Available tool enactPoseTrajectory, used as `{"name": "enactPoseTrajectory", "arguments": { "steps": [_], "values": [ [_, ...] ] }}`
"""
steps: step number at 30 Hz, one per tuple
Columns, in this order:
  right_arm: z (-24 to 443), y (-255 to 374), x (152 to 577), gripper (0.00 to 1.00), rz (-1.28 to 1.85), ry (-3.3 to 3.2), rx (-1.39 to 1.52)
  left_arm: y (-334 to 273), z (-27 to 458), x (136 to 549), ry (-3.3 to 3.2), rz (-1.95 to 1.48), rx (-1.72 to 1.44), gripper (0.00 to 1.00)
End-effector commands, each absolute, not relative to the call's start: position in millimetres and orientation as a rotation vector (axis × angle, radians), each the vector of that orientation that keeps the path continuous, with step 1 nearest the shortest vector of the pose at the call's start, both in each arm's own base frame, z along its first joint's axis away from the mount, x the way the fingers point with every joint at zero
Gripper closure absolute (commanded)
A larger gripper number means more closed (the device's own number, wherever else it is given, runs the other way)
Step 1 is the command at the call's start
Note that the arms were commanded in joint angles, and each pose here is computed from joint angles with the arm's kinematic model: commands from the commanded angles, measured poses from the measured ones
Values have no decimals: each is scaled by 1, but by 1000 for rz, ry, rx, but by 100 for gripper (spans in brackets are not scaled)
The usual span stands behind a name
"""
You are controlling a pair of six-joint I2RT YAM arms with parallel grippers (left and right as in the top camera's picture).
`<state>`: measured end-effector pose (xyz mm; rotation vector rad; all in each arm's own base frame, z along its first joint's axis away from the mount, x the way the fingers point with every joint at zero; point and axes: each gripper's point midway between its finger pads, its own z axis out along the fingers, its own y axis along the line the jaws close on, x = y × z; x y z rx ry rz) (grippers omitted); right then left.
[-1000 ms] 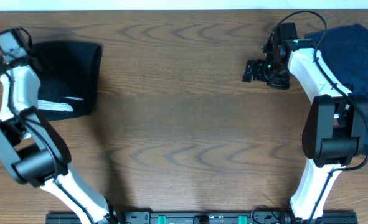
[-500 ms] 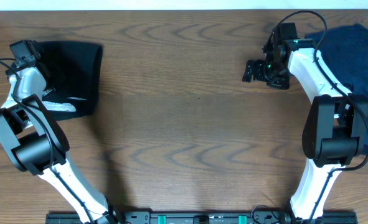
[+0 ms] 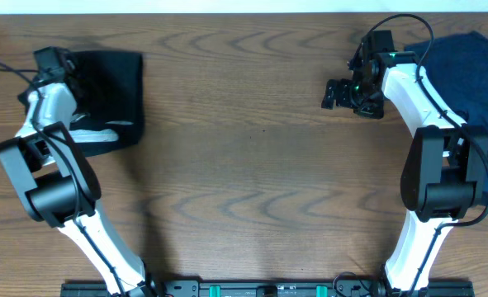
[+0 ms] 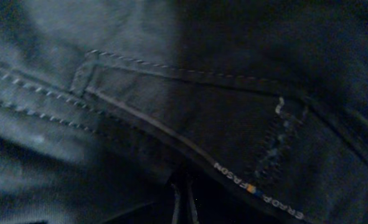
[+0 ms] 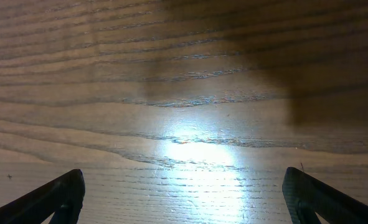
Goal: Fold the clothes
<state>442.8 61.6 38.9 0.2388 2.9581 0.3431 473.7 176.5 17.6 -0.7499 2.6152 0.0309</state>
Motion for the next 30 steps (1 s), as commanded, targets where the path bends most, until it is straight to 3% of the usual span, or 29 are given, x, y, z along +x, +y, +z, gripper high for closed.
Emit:
{"name": "enactPoseTrajectory", "arguments": {
  "steps": [1, 20, 23, 30],
  "values": [
    [53, 63, 448, 1, 337, 2921, 208, 143, 8, 474, 2680, -72, -680, 94],
    [53, 63, 448, 1, 337, 2921, 208, 157, 9, 453, 2809, 123, -409, 94],
    [53, 64, 448, 1, 337, 2921, 207, 160, 34, 461, 2741, 136, -405, 94],
    [53, 63, 448, 1, 337, 2921, 208, 160, 140, 489, 2431, 114, -451, 94]
  ]
}}
